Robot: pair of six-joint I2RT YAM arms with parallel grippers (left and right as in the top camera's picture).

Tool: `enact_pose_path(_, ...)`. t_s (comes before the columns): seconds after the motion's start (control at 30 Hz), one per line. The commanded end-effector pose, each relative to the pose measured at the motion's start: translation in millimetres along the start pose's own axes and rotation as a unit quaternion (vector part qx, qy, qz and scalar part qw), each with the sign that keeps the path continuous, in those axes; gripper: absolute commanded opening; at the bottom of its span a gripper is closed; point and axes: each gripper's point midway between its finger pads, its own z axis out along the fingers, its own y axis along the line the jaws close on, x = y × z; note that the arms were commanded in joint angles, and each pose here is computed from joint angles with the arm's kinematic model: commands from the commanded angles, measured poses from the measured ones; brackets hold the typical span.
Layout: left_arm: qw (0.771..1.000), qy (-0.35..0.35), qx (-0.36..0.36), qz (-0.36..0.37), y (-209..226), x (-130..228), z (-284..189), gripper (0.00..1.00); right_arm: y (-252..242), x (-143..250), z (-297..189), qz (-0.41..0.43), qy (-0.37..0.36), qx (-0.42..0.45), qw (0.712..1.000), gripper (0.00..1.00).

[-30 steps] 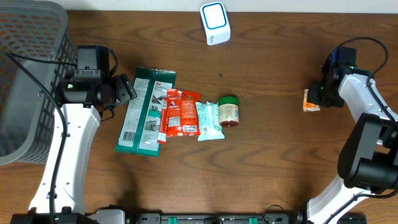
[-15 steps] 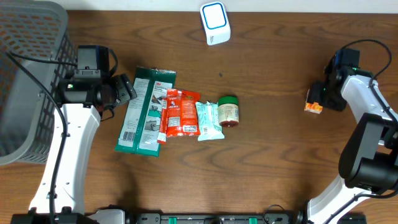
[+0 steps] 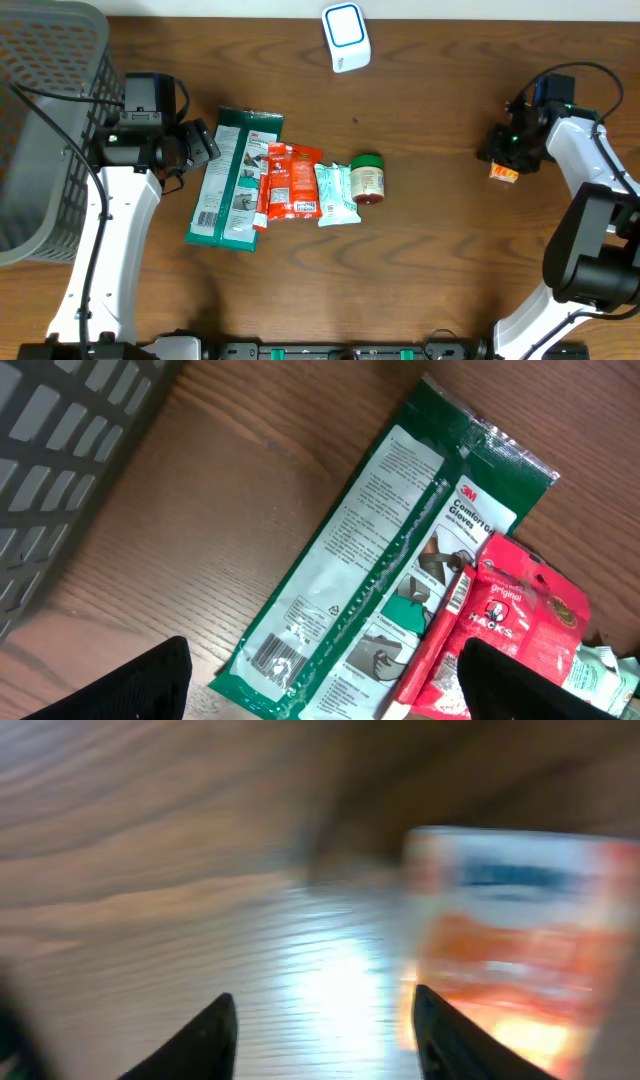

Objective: Scan the item barcode
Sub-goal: 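Carry the tissue pack right and place it on the table, then move the right gripper to the green-lidded jar and grasp it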

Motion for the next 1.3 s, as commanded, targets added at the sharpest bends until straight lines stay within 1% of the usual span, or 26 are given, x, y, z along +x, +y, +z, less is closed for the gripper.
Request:
enact_pose_path(0.0,1.000,-0.007,-0.001,0.003,0.9,-3.4,-4.4,0.85,64.7,-0.3,-13.1,-0.038,-0.003,-0.111,0.993,0.54)
enact_pose_path(0.17,1.000,-0.007,-0.001,0.003,0.9,-3.4,-4.4,0.85,122.3,20.1,-4.6,-0.089,0.018,-0.139,0.986,0.59)
enact_pose_path(0.2,1.000,-0.007,-0.001,0.003,0.9,-3.5,-4.4,0.85,133.1,23.8,-2.7,-0.103,0.019,-0.142,0.984,0.61)
enact_pose_path(0.27,1.000,-0.007,-0.001,0.003,0.9,-3.4,-4.4,0.85,161.1,35.9,2.7,-0.144,0.021,-0.140,0.979,0.71)
enact_pose_path(0.3,1.000,-0.007,-0.001,0.003,0.9,-3.5,-4.4,0.85,170.0,40.4,3.7,-0.156,0.023,-0.137,0.978,0.73)
enact_pose_path(0.4,1.000,-0.007,-0.001,0.003,0.9,-3.5,-4.4,0.85,196.5,47.4,-0.2,-0.167,0.022,-0.126,0.978,0.74)
enact_pose_path(0.53,1.000,-0.007,-0.001,0.003,0.9,-3.5,-4.4,0.85,226.5,44.0,-19.6,-0.180,0.005,-0.107,0.978,0.75)
enact_pose_path(0.63,1.000,-0.007,-0.001,0.003,1.0,-3.4,-4.4,0.85,234.2,40.9,-30.2,-0.179,-0.013,-0.068,0.981,0.76)
enact_pose_path(0.73,1.000,-0.007,-0.001,0.003,0.9,-3.5,-4.4,0.85,235.1,46.1,-28.6,-0.177,-0.019,-0.035,0.983,0.78)
enact_pose_path(0.93,1.000,-0.007,-0.001,0.003,0.9,-3.5,-4.4,0.85,228.9,62.4,-8.0,-0.176,0.007,-0.002,0.984,0.78)
enact_pose_path(1.07,1.000,-0.007,-0.001,0.003,0.9,-3.4,-4.4,0.85,221.8,66.7,7.3,-0.170,0.023,0.013,0.985,0.73)
enact_pose_path(1.27,1.000,-0.007,-0.001,0.003,1.0,-3.4,-4.4,0.85,208.6,75.6,35.0,-0.164,0.052,0.040,0.984,0.73)
